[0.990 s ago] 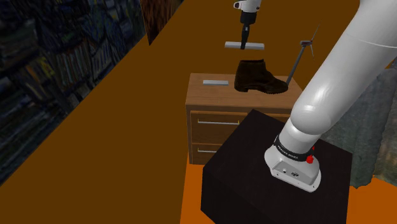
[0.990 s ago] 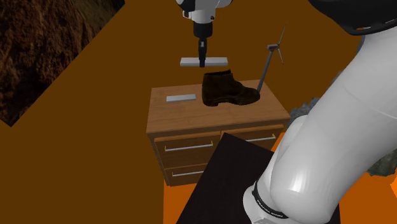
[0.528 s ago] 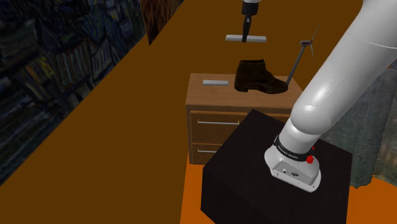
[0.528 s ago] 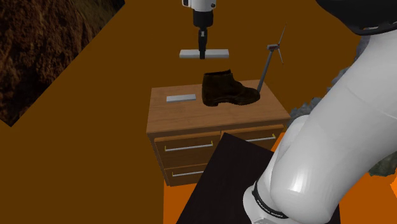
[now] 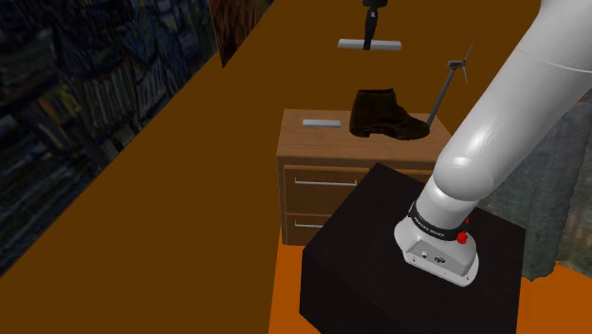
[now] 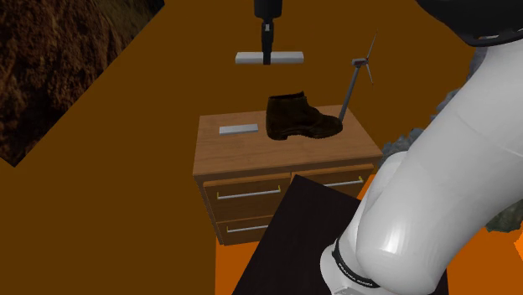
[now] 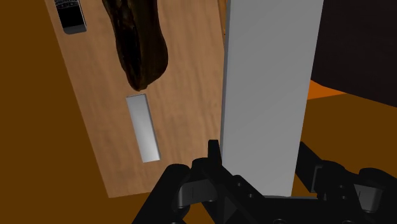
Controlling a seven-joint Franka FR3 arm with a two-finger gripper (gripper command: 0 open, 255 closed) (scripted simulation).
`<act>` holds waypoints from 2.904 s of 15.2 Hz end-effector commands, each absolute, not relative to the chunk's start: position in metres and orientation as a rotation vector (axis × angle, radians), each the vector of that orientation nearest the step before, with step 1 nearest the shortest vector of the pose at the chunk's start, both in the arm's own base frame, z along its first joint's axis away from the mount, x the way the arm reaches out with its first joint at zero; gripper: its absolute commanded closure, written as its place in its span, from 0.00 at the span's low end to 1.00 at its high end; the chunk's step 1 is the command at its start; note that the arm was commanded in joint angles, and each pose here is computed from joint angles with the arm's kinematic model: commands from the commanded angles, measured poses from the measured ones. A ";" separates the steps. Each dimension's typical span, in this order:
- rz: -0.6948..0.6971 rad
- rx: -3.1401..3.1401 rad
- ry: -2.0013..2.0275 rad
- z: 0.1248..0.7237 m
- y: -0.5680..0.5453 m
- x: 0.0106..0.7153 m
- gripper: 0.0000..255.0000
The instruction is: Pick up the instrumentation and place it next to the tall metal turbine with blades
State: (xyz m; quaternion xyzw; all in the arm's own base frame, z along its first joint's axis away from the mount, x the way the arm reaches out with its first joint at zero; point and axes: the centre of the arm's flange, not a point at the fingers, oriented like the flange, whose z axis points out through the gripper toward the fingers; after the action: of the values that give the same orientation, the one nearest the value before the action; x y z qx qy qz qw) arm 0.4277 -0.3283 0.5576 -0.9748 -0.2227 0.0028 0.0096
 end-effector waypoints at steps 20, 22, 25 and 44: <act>0.009 -3.044 -0.695 0.658 -0.335 0.416 1.00; 0.009 -3.044 -0.695 0.658 -0.349 0.394 1.00; 0.009 -3.044 -0.695 0.658 -0.370 0.361 1.00; 0.009 -3.044 -0.695 0.659 -0.506 0.150 1.00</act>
State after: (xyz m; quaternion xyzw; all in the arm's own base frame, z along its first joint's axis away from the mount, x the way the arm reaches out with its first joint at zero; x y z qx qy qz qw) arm 0.1613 -0.4994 0.6572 -0.9753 -0.2208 0.0028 0.0100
